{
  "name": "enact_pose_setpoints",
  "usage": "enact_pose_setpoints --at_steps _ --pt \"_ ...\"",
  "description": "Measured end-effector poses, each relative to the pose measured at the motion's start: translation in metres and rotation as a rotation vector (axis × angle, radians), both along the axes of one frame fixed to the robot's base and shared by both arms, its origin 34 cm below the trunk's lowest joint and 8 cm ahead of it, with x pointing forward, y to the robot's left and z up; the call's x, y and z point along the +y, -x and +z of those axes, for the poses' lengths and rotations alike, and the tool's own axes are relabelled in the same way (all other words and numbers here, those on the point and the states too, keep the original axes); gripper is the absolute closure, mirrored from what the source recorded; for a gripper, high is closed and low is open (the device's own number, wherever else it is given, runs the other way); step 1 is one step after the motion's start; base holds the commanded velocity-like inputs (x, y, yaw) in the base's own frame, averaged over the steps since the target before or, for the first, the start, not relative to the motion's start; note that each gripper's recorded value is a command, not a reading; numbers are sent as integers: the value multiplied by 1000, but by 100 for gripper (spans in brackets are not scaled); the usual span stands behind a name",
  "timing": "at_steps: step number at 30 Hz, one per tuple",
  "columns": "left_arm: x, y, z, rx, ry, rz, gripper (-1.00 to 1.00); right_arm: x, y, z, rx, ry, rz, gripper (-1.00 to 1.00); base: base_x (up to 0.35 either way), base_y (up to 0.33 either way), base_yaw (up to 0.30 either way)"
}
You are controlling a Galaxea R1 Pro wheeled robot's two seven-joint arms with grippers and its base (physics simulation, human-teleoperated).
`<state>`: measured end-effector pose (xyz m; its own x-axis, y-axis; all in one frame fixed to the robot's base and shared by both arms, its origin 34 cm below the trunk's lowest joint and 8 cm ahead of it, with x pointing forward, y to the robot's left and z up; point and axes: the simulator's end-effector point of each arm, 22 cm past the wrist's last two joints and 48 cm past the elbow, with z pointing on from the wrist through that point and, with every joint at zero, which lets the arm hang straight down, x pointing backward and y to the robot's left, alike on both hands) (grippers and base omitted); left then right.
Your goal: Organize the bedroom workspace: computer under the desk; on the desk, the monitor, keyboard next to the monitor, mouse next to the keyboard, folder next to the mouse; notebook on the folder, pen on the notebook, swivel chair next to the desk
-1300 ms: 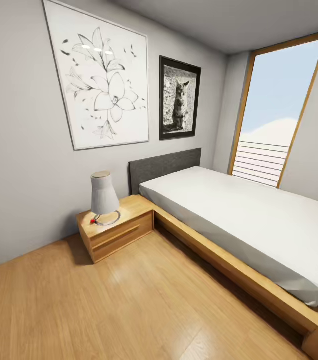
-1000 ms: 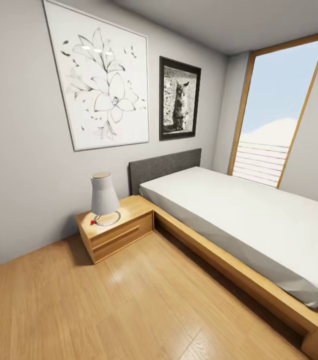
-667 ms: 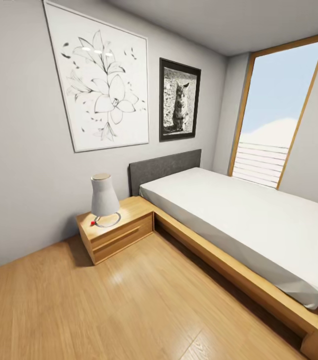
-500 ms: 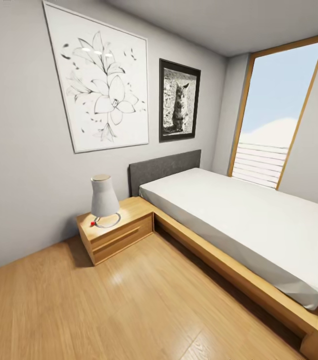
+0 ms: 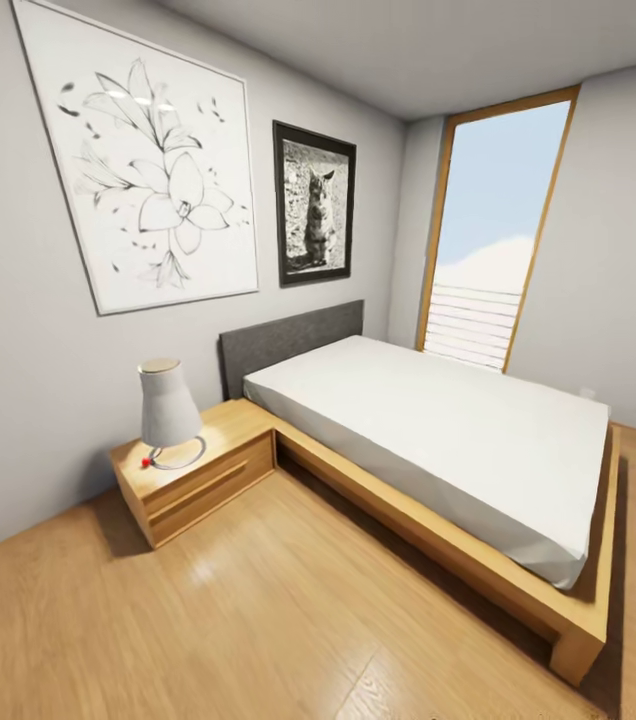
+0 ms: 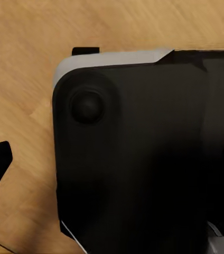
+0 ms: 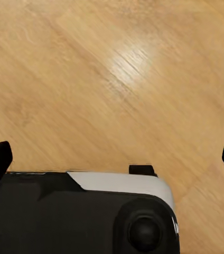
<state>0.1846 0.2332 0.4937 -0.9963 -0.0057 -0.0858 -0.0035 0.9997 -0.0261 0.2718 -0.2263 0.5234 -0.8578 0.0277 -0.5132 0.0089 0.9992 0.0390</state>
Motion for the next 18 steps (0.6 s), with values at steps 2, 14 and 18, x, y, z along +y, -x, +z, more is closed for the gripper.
enact_pose_setpoints --at_steps 2,14,18 --pt "1 -31 7 -67 -1 1 -100 1 -36 19 -121 -1 5 -100 0 0 -218" --pt "-8 -201 78 -467 15 51 -100 -3 -199 139 -581 6 17 -100 0 0 -239" --pt "-8 -212 86 -478 19 65 -100 -8 -228 156 -614 12 13 -100 0 0 -264"
